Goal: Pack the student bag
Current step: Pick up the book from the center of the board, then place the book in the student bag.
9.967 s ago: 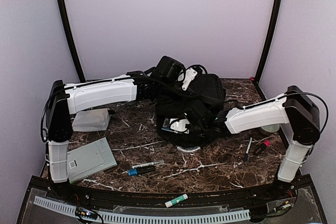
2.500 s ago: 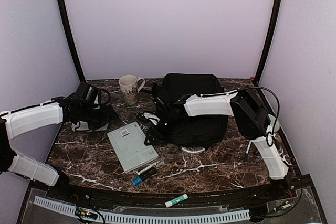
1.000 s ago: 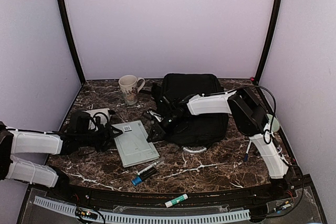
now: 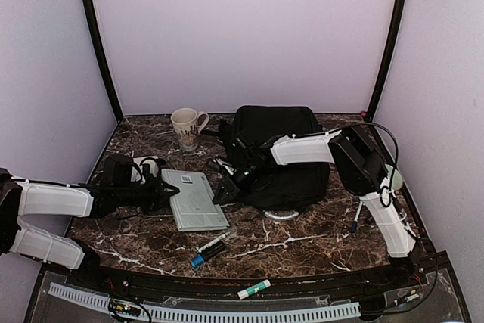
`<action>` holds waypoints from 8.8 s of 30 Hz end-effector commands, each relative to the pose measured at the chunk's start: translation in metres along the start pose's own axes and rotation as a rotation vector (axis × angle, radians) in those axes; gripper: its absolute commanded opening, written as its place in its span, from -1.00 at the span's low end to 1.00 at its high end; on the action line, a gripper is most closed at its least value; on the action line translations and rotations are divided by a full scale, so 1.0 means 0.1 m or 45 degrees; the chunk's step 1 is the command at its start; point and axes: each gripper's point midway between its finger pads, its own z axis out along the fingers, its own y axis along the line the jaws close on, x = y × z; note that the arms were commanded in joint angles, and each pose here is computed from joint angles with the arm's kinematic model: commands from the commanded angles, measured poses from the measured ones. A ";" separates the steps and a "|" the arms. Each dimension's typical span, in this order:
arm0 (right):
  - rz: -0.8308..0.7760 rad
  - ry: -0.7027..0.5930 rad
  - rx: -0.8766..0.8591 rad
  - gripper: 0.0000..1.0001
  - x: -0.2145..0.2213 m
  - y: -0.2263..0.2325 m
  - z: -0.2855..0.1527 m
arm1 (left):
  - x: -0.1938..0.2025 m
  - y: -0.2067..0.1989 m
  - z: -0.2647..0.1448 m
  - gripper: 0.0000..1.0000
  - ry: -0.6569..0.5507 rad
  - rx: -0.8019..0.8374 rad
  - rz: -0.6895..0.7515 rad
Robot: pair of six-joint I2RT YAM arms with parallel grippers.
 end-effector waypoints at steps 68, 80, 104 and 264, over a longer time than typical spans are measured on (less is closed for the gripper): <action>-0.272 -0.705 -0.321 0.12 -0.48 1.45 -2.64 | -0.06 -3.05 -0.47 -1.00 0.008 1.193 0.792; -0.144 -0.744 -0.319 -0.46 -0.67 1.38 -2.70 | -0.14 -2.95 -0.29 -1.00 -0.027 1.113 0.786; -0.010 -1.060 0.287 -1.00 0.42 0.17 -4.15 | -0.31 -1.99 0.80 0.01 -0.013 0.354 1.214; 0.691 -0.580 0.201 -0.07 0.77 -0.82 -2.51 | 0.54 -3.50 1.16 -1.00 -0.190 0.505 1.790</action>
